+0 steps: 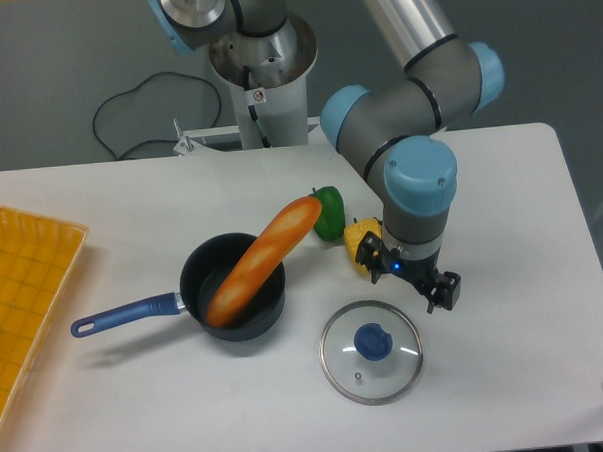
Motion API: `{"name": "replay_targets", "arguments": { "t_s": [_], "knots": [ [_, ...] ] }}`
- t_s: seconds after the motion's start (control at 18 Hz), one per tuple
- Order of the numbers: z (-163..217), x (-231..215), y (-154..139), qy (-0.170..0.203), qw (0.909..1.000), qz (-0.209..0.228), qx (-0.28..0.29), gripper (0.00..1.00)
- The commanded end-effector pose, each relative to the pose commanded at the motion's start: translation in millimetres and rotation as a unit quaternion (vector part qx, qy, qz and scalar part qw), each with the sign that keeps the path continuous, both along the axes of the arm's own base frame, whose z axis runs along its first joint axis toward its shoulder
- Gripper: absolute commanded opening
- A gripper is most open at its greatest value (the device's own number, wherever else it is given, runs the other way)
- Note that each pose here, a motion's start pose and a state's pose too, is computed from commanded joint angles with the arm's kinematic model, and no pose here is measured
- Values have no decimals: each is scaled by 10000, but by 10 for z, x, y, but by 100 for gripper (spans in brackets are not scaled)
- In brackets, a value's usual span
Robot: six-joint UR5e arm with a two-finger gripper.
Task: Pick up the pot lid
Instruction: 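Move the open gripper over the glass lid's blue knob, then lower the gripper onto the blue knob and close on it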
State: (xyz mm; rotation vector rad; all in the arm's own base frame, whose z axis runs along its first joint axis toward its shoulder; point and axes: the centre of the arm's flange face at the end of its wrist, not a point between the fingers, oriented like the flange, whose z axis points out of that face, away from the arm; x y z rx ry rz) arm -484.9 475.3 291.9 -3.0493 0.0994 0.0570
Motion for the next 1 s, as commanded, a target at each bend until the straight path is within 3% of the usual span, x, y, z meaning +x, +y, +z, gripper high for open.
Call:
{"name": "replay_targets", "arguments": {
  "t_s": [0.33, 1.0],
  "knots": [
    [-130, -80, 6, 76, 9999, -100, 53, 100],
    [-446, 53, 199, 86, 9893, -1400, -396, 100]
  ]
}}
